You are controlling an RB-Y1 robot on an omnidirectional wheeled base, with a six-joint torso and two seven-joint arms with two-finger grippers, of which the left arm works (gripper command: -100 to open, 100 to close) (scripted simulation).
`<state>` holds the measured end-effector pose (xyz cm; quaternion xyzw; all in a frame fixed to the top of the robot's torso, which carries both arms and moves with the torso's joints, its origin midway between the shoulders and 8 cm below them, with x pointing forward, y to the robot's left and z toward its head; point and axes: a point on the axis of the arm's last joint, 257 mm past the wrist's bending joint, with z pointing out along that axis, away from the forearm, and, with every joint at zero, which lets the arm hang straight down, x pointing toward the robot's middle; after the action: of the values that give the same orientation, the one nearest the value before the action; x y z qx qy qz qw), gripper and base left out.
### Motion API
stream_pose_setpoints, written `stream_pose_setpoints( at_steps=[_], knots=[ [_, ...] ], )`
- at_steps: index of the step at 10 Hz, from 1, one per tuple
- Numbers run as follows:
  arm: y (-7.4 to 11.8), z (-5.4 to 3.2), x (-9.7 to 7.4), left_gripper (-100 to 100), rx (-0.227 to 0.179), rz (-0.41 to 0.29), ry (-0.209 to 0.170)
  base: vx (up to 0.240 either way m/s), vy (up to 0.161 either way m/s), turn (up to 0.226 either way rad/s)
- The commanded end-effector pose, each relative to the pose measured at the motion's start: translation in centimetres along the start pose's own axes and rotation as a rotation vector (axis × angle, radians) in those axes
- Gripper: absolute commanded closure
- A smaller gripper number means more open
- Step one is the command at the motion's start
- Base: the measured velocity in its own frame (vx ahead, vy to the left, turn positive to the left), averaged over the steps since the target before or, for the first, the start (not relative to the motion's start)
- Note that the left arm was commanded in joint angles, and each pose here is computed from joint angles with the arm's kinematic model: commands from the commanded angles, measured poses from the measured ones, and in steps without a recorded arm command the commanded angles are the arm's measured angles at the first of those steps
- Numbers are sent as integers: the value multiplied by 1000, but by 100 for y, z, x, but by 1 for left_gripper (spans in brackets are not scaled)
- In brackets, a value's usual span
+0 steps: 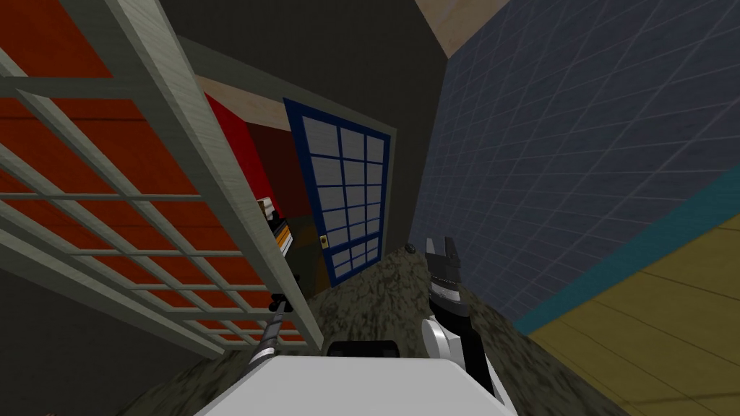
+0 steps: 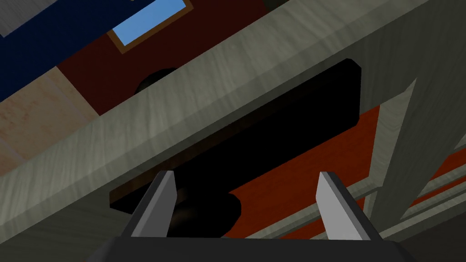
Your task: Pull the door open
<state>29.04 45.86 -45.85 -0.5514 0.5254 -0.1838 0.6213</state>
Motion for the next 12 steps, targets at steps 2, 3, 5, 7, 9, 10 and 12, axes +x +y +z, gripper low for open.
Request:
stream_pose_setpoints(
  at_steps=[2, 3, 5, 7, 9, 10, 12],
  knots=[
    [60, 12, -117, 100, -14, -50, -16, -35, 17, -42],
    [35, 34, -93, 100, -8, -89, -12, -47, 26, -55],
    [10, 56, -70, 100, -3, -131, -8, -54, 21, -51],
    [-17, 80, -44, 100, 3, -173, -4, -72, 39, -69],
    [-46, 104, -17, 100, 9, -217, 1, -46, 15, -47],
    [-75, 128, 10, 100, 14, -257, 7, -49, 25, -57],
    [-104, 152, 37, 100, 20, -302, 12, -62, 21, -56]
  ],
)
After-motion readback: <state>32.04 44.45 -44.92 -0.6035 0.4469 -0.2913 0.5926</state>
